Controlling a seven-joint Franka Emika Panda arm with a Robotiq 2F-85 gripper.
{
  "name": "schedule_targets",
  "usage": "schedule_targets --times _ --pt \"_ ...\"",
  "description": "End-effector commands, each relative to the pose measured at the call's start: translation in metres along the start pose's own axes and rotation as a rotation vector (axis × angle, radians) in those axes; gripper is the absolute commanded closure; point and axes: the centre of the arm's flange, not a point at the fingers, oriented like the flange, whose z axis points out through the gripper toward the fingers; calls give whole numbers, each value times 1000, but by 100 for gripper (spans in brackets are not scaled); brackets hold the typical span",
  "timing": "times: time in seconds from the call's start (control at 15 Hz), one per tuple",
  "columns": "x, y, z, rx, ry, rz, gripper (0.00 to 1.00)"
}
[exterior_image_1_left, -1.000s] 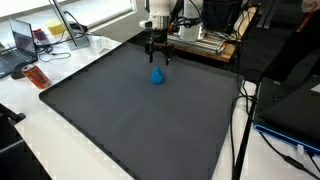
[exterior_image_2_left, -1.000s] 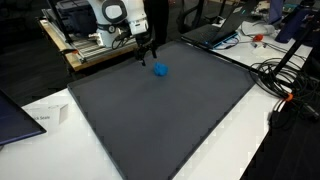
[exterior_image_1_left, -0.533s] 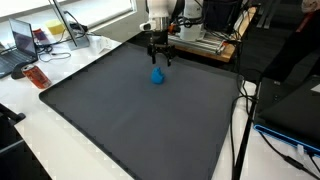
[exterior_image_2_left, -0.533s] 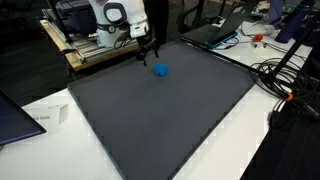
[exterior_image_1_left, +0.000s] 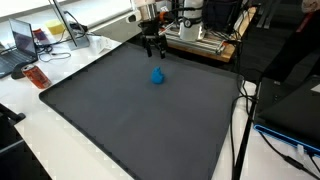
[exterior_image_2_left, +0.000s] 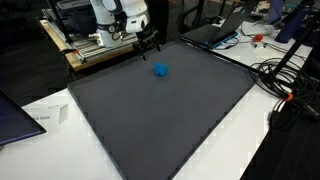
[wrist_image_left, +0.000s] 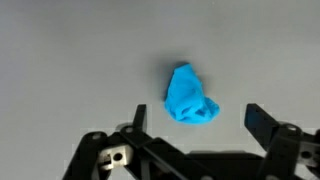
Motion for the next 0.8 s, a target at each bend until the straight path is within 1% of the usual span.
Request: schedule_targets --times 0.0,0.13,0.27,0.47,0.53,0.73 --pt "31 19 -80 58 -93 99 0" --pt "44 30 -88 94 -146 145 0" --pt "54 36 -89 115 -195 170 0" --pt "63 41 -84 128 -263 197 0" --pt "64 42 -80 126 -280 205 0" --pt "67 46 -66 117 -295 217 0"
